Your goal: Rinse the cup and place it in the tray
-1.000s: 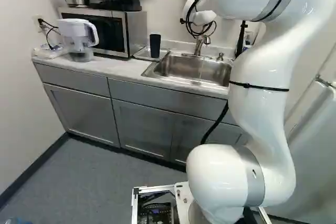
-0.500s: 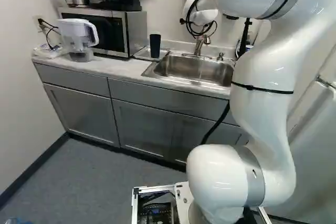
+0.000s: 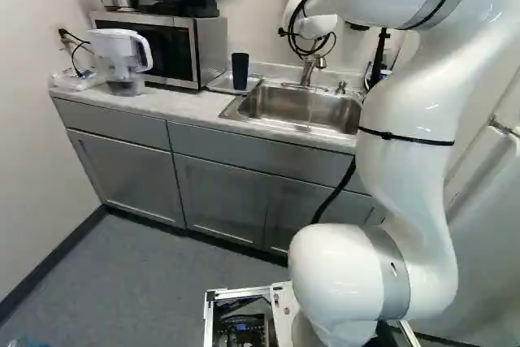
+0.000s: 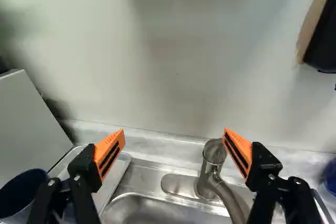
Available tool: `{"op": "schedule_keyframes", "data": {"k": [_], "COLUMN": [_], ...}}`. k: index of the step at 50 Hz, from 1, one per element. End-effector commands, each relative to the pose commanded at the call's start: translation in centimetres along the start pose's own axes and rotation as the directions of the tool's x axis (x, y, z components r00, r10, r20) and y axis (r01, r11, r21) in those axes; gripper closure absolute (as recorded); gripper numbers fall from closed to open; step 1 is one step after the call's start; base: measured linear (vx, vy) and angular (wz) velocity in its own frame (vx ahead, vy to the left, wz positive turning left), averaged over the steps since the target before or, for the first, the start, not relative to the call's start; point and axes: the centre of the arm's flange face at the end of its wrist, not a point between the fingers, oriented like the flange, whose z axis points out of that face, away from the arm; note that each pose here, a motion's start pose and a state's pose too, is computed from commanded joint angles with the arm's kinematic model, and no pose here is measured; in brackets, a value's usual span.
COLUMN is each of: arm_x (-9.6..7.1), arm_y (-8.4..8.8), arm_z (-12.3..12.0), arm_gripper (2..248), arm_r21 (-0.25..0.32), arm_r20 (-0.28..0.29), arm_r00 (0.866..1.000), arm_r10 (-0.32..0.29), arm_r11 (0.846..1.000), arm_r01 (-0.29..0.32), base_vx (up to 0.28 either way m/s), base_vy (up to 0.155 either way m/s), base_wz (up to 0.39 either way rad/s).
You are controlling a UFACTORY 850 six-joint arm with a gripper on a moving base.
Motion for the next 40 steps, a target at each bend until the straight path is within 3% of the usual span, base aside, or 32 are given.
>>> {"op": "schedule_keyframes", "data": {"k": [16, 40], "arm_x": [0.3, 0.0], "arm_y": [0.1, 1.4], "arm_z": [-0.4, -4.6], "arm_gripper": [3, 3], "arm_r21": [-0.003, -0.022], "arm_r20": [-0.037, -0.023], "arm_r00": [0.999, 1.0], "arm_r10": [0.0, 0.003], "arm_r11": [1.0, 1.0], "arm_r01": [0.0, -0.003], "base_vx": [0.0, 0.0], "base_vy": [0.0, 0.0], "base_wz": [0.0, 0.0]}}
